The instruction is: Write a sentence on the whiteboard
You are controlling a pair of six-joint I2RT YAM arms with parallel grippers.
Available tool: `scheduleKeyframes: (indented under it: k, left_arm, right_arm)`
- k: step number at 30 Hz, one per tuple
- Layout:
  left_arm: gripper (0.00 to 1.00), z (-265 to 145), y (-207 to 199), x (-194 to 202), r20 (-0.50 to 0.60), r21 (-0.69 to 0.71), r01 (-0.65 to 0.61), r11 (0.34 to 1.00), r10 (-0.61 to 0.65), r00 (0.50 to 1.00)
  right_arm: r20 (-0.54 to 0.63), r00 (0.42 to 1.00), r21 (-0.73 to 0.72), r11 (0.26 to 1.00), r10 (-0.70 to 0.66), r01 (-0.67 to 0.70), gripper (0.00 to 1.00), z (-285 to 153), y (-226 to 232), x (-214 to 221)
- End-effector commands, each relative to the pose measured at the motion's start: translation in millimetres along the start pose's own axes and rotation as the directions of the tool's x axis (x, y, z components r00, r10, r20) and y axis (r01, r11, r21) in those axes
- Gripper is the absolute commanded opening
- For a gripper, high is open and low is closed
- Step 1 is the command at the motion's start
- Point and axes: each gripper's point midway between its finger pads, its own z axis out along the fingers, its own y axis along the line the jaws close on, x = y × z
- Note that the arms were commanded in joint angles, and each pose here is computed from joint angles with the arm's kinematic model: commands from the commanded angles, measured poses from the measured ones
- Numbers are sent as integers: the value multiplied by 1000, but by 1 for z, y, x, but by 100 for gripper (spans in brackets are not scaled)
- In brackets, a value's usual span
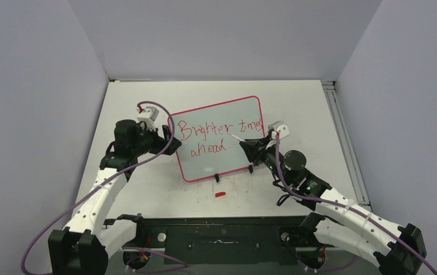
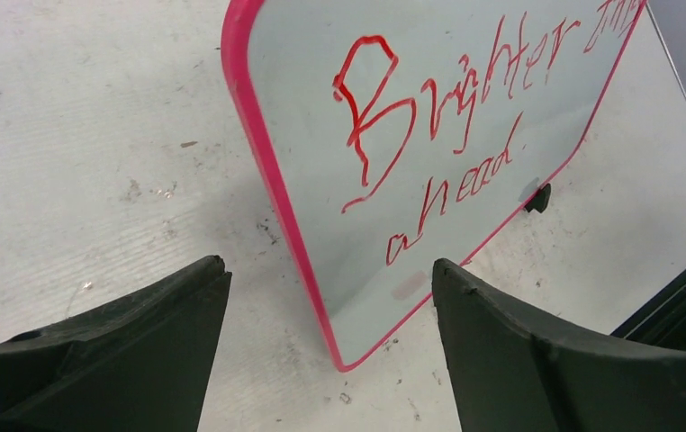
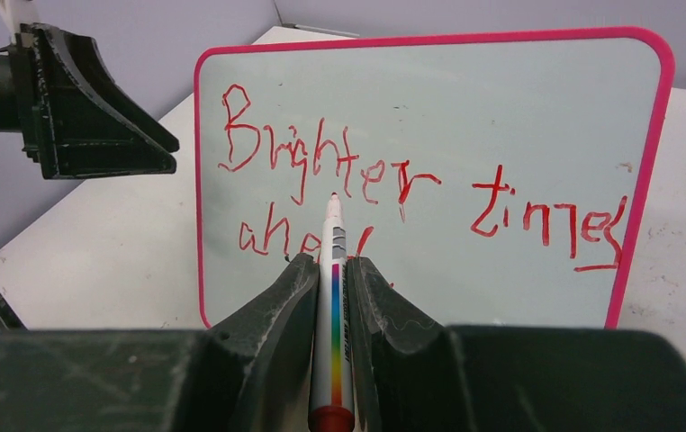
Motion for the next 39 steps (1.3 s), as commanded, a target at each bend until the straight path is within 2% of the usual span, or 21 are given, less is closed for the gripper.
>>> scheduleKeyframes:
  k: [1, 4, 6, 9, 12, 15, 19, 28, 34, 39]
  left_arm:
    - [83, -28, 10, -3, 78, -115, -56, 992, 65, 995]
    - [87, -48, 13, -12, 148, -180, -89, 980, 117, 982]
    - [87, -61, 11, -21, 213, -209, -115, 971, 160, 964]
    - [84, -69, -5, -27, 245, -178, -170, 969, 211, 946]
    - [79, -71, -33, -20, 228, -111, -247, 963, 266, 936]
    - [77, -66, -68, 2, 183, -14, -319, 948, 316, 931]
    - [74, -54, -102, 42, 86, 83, -346, 934, 340, 937]
    - [71, -17, -173, 138, -53, 305, -347, 887, 380, 924]
    - [62, 15, -180, 180, -110, 322, -335, 885, 386, 916]
    - [58, 33, -170, 202, -158, 292, -388, 874, 444, 882]
  right_arm:
    - [113, 994, -56, 998, -1, 8, 5, -3, 13, -41]
    - [116, 993, -45, 999, 7, -2, 5, -11, 11, -44]
    - [113, 994, -12, 1000, 11, -9, 5, -17, 5, -46]
    - [78, 997, 55, 998, 14, -19, 5, -18, -6, -40]
    - [-17, 1000, 105, 994, -1, 3, 5, -13, -13, -29]
    - [-129, 991, 137, 990, -19, 36, 5, -10, -19, -8]
    - [-169, 986, 171, 984, -12, 42, 5, -10, -27, 4]
    - [-142, 990, 222, 974, -12, 43, 5, -19, -40, -1]
    - [-14, 1000, 221, 975, 24, -20, 5, -33, -41, -18]
    - [16, 999, 221, 974, 39, -41, 5, -41, -41, -23]
